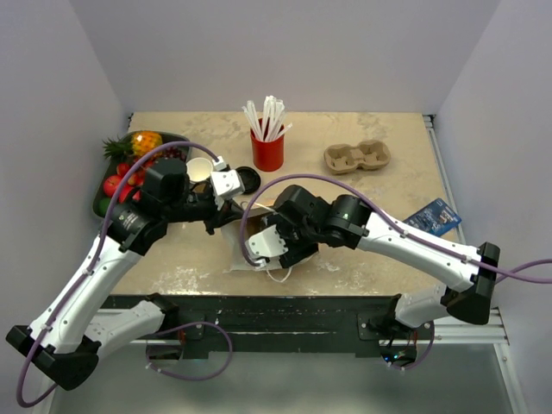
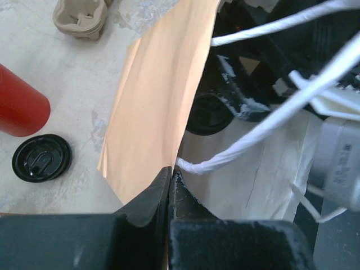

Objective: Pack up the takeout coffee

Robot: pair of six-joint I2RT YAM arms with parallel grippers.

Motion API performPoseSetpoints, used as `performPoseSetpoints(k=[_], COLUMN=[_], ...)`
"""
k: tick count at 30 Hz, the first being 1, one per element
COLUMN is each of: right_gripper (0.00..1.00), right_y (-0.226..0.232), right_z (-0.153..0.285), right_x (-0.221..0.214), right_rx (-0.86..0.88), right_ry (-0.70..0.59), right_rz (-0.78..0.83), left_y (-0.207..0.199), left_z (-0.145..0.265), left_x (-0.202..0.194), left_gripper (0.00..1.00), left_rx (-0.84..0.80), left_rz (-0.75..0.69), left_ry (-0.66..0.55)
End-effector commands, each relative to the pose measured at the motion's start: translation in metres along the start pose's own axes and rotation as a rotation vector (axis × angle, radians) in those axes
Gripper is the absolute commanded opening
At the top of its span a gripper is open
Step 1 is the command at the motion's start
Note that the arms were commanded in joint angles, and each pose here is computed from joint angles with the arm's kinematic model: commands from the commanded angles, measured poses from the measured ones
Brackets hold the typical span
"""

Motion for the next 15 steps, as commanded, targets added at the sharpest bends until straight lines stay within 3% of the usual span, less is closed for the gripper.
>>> performPoseSetpoints(k=[1,15], right_gripper=[0.00,0.00], right_y=[-0.011,0.005], right_z=[-0.007,-0.016], right_x=[0.006,-0.013], right_rx=[-0.109,-0.084], right_ry=[0.002,0.059], right_rz=[-0.070,-0.068], left_y=[-0.003,0.007], left_z=[-0.002,-0.011], left_x=[0.008,0.019], left_gripper=[0.00,0.00], left_rx=[-0.045,-0.021], left_rz=[-0.027,0.069], left_ry=[-0.071,-0.084])
Point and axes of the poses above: each gripper's point midway between its finger pads, its own z axis back along the fingers, its own y axis along the line the jaws close on, x = y × z, the point moved 9 cm from there along z, back along the fingers, and after that the axes turned 14 degrees about -z, right-handed, at the moved point
